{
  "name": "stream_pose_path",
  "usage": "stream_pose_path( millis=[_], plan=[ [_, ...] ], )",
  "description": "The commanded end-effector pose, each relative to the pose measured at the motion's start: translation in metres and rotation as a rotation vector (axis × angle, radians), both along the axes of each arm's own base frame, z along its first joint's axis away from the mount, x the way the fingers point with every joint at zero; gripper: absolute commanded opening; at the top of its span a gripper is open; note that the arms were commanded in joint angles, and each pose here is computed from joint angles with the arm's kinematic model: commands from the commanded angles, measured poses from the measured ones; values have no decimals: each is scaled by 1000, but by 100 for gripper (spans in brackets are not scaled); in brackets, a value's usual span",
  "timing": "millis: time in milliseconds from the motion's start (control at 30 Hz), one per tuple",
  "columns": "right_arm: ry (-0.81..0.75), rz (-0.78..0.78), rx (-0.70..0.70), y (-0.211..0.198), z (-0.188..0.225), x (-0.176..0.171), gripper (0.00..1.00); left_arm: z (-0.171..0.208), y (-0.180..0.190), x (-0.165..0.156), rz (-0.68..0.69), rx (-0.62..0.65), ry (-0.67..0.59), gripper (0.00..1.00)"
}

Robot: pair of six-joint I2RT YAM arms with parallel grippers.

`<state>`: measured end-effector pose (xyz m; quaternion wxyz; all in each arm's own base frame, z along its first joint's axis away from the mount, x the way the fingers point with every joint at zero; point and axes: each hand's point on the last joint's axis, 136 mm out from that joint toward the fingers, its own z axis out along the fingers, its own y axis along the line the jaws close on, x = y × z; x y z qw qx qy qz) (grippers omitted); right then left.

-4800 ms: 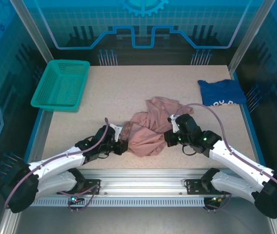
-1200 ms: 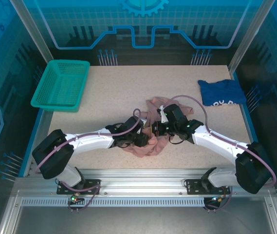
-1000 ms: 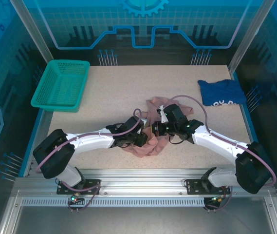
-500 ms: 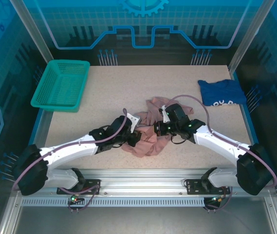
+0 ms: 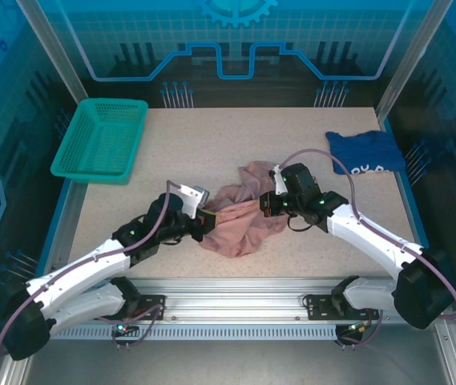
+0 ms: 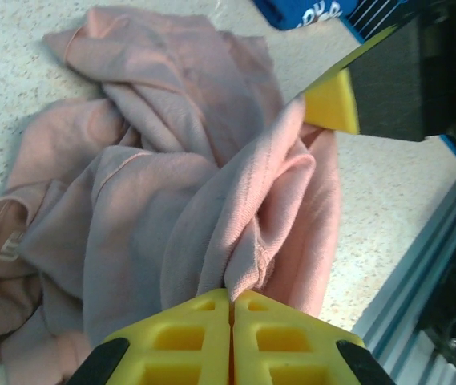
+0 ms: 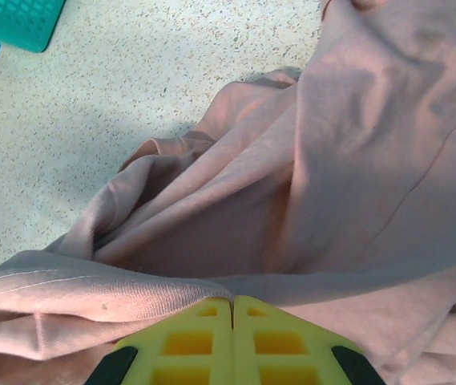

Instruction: Fold the inside-out t-shirt

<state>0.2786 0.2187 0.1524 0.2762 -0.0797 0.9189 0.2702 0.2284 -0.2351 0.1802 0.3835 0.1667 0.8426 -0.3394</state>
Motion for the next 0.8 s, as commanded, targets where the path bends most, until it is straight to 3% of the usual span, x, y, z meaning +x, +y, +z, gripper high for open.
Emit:
stream_pose_path(
  millis=[0, 200, 467, 567, 767],
  plan=[
    [-8, -10, -26, -10, 5, 2, 0, 19, -6, -6, -55, -78, -43, 7],
    [-46, 10, -38, -10, 24, 8, 0, 19, -6, -3, -48, -83, -50, 12],
    [-9, 20, -24, -6, 10, 5, 0, -33, -21, 4, -86, -6, 83, 15],
    [-1, 20, -24, -6, 8, 4, 0, -36, -29, 6, -107, -4, 90, 21],
    [9, 20, -22, -5, 5, 3, 0, -38, -46, 4, -161, 79, 47, 43]
  ],
)
